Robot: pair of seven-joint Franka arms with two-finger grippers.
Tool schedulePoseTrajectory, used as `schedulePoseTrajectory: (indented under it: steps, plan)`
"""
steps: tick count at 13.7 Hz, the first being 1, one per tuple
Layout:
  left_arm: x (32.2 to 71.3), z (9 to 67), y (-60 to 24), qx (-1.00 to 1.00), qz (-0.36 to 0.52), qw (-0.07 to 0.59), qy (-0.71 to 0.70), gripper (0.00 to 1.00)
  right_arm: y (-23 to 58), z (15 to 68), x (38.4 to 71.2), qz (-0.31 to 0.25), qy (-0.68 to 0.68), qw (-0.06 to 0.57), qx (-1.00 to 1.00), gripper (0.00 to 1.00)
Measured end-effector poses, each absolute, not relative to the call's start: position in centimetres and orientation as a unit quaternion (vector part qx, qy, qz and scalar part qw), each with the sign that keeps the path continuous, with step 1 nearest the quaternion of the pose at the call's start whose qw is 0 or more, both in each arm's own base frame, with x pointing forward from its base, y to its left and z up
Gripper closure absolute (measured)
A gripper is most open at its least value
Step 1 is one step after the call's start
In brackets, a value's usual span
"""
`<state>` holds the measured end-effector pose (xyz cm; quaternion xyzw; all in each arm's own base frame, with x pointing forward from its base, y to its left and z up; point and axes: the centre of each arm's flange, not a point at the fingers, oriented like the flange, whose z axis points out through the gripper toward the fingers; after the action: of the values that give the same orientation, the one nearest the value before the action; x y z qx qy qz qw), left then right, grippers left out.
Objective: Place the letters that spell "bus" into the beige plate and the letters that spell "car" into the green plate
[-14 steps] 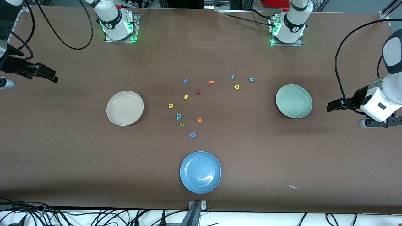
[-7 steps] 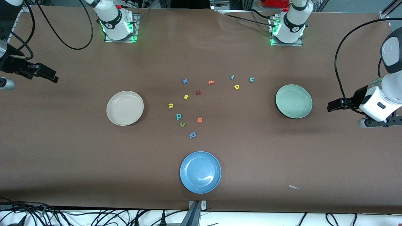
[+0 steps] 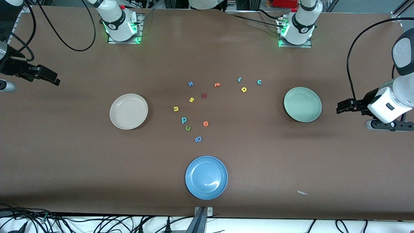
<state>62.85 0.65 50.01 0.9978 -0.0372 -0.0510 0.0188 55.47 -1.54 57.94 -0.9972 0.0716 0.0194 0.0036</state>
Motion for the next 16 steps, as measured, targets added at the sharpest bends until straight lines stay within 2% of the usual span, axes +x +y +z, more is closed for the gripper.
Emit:
schedulePoseTrajectory:
  steps: [11, 16]
  plan:
    - [62.4, 49.3, -0.5, 0.995, -0.074, 0.021, -0.062, 0.01, -1.5, 57.9, 55.5, 0.019, 0.071, 0.004, -0.997, 0.0]
    - [62.0, 48.7, -1.6, 0.995, -0.097, 0.016, -0.018, 0.0, -1.5, 57.9, 55.5, 0.019, 0.071, 0.004, -0.997, 0.0]
